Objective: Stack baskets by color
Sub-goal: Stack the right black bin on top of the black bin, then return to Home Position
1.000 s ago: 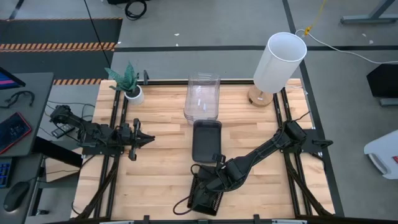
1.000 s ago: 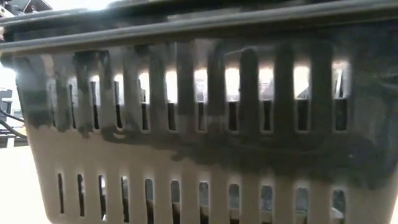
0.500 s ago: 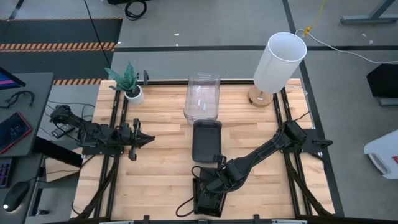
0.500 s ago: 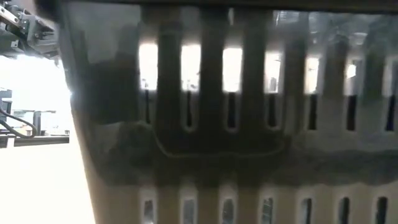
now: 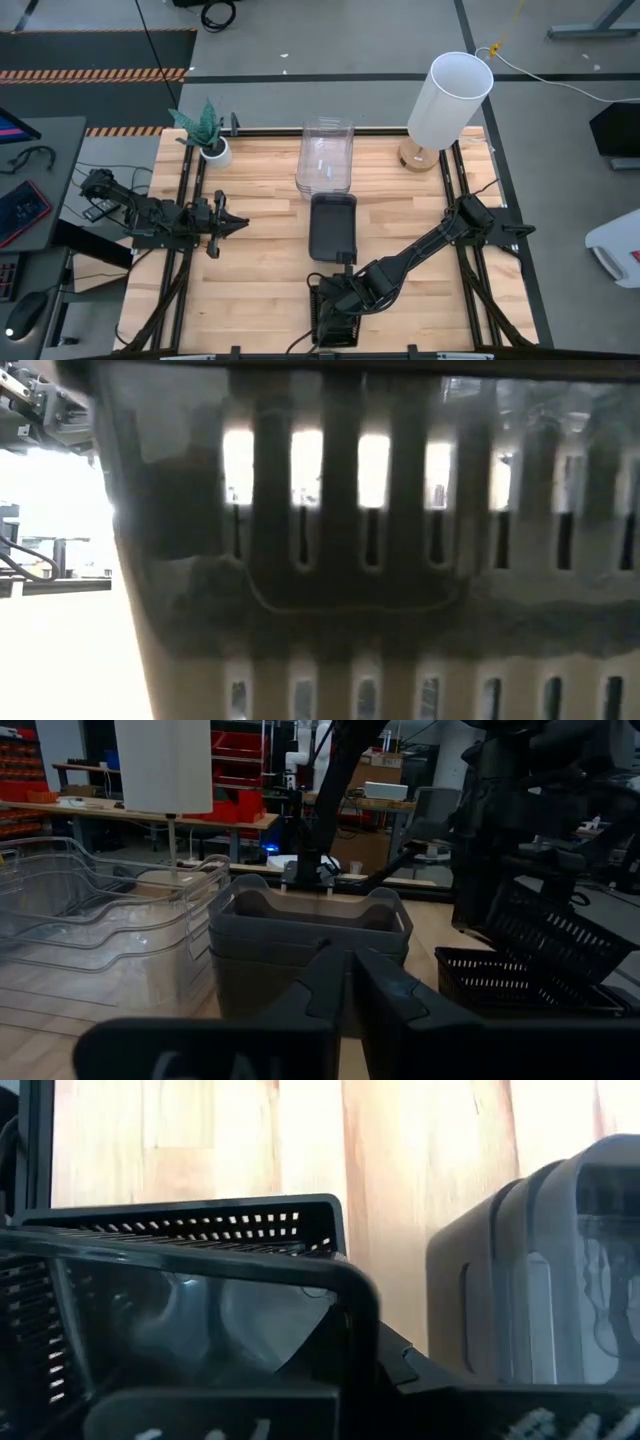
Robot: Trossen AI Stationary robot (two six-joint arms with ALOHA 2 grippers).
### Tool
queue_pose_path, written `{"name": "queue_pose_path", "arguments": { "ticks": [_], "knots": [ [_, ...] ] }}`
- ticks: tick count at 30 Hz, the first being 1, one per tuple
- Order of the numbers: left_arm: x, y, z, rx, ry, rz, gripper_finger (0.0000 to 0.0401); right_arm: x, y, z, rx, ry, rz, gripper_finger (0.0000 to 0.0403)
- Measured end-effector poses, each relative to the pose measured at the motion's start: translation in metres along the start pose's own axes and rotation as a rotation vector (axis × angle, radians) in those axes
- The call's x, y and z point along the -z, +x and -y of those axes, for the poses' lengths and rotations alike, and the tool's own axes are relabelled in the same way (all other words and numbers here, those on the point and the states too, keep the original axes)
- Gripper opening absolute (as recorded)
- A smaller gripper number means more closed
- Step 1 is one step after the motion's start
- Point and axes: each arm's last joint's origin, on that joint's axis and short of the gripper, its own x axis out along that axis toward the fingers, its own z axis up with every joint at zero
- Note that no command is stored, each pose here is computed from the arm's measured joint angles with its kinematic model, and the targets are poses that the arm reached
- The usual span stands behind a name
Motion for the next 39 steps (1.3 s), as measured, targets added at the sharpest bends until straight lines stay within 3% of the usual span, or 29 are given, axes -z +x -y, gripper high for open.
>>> {"name": "queue_pose_path", "arguments": {
  "ticks": [17, 25, 31, 39],
  "knots": [
    [0.000, 0.000, 0.000, 0.000, 0.000, 0.000, 0.0034, -0.002, 0.001, 0.002, -0.013, -0.071, 0.001, 0.0092],
    [0.000, 0.000, 0.000, 0.000, 0.000, 0.000, 0.0023, -0.011, 0.001, -0.001, -0.033, -0.089, 0.093, 0.0095],
    [0.000, 0.000, 0.000, 0.000, 0.000, 0.000, 0.0032, -0.008, 0.000, 0.000, -0.025, -0.126, 0.063, 0.0094],
    [0.000, 0.000, 0.000, 0.000, 0.001, -0.001, 0.0031, 0.000, -0.035, -0.001, 0.061, -0.196, 0.118, 0.0094]
  ]
}}
